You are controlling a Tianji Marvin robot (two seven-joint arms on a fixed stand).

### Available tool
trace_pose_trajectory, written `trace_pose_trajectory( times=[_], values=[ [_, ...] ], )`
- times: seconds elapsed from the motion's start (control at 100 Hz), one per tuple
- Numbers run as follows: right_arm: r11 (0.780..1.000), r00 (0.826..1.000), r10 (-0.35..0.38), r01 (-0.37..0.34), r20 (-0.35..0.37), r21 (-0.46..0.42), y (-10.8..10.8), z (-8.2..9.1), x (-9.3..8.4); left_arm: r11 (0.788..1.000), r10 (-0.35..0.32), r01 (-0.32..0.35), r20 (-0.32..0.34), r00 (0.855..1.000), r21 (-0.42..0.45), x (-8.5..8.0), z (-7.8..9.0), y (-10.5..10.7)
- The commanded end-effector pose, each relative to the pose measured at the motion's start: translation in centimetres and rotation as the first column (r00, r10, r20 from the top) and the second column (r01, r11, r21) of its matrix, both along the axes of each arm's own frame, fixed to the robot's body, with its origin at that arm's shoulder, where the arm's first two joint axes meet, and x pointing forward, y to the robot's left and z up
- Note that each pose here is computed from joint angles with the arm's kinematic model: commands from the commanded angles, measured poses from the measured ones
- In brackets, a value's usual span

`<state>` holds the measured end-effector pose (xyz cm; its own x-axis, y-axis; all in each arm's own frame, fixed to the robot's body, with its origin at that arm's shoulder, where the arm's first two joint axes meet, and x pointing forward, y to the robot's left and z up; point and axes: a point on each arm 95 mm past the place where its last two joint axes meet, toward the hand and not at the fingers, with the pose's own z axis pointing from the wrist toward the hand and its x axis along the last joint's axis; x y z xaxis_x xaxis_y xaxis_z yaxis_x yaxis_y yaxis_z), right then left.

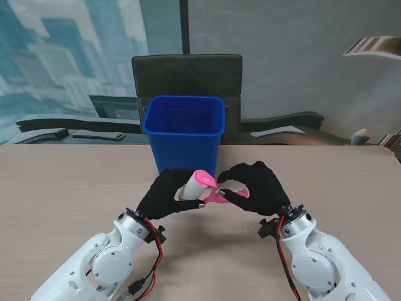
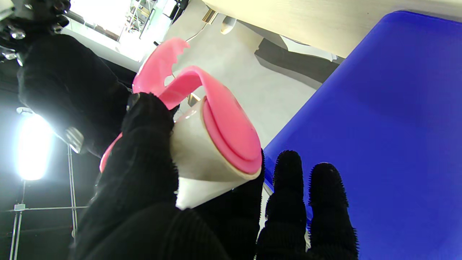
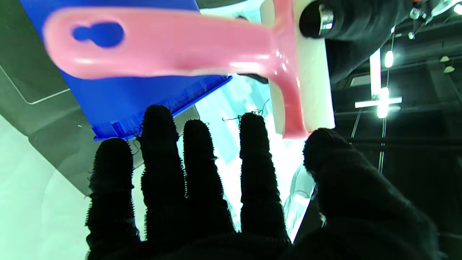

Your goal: Replace a lint-roller refill

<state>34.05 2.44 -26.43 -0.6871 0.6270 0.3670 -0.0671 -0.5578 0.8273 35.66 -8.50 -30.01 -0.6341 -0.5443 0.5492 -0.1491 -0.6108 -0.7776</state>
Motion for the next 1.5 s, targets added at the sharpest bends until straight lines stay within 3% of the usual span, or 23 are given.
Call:
trace_pose_trajectory(
  times=[0.0, 0.18, 0.32, 0.38, 0.49, 0.56, 0.88, 1.15, 1.49],
  values=[
    [0.999, 1.0, 0.014, -0.014, -0.005, -0.039, -0.1, -0.3, -0.5, 1.0, 0.0, 0.0, -0.005, 1.0, -0.002, -0.1, 0.2, -0.1],
    [0.988, 0.998, 0.042, -0.047, -0.038, -0.148, -0.3, -1.0, -0.5, 1.0, 0.012, -0.013, -0.01, 1.0, -0.023, -0.4, 0.6, 0.0],
    [0.984, 0.997, 0.05, -0.058, -0.053, -0.17, 0.4, -1.9, 0.1, 0.999, 0.011, -0.011, -0.016, 1.0, -0.033, -0.5, 0.7, -0.1],
    [0.986, 0.999, 0.041, -0.046, -0.036, -0.162, 0.9, -2.4, 0.5, 0.999, 0.01, -0.011, -0.017, 1.0, -0.041, -0.6, 0.7, -0.2],
    [0.992, 0.996, -0.019, 0.03, 0.09, -0.126, 1.7, -2.8, 1.5, 0.999, 0.003, -0.003, 0.006, 1.0, -0.046, -0.8, 0.8, -0.3],
    [0.992, 0.992, -0.038, 0.052, 0.118, -0.117, 2.1, -3.1, 1.9, 0.998, -0.001, 0.0, -0.007, 1.0, -0.064, -1.0, 0.9, -0.5],
    [0.99, 0.986, -0.074, 0.09, 0.146, -0.11, 2.5, -3.4, 2.6, 0.993, 0.001, -0.009, -0.064, 0.998, -0.121, -1.6, 1.1, -0.9],
    [0.991, 0.975, -0.123, 0.131, 0.183, -0.03, 3.1, -3.1, 2.8, 0.987, -0.023, 0.002, -0.129, 0.991, -0.16, -1.8, 0.8, -1.6],
    [0.987, 0.972, -0.157, 0.152, 0.176, 0.044, 2.9, -3.0, 2.9, 0.988, -0.024, 0.0, -0.148, 0.989, -0.156, -1.7, 0.7, -1.5]
  ],
)
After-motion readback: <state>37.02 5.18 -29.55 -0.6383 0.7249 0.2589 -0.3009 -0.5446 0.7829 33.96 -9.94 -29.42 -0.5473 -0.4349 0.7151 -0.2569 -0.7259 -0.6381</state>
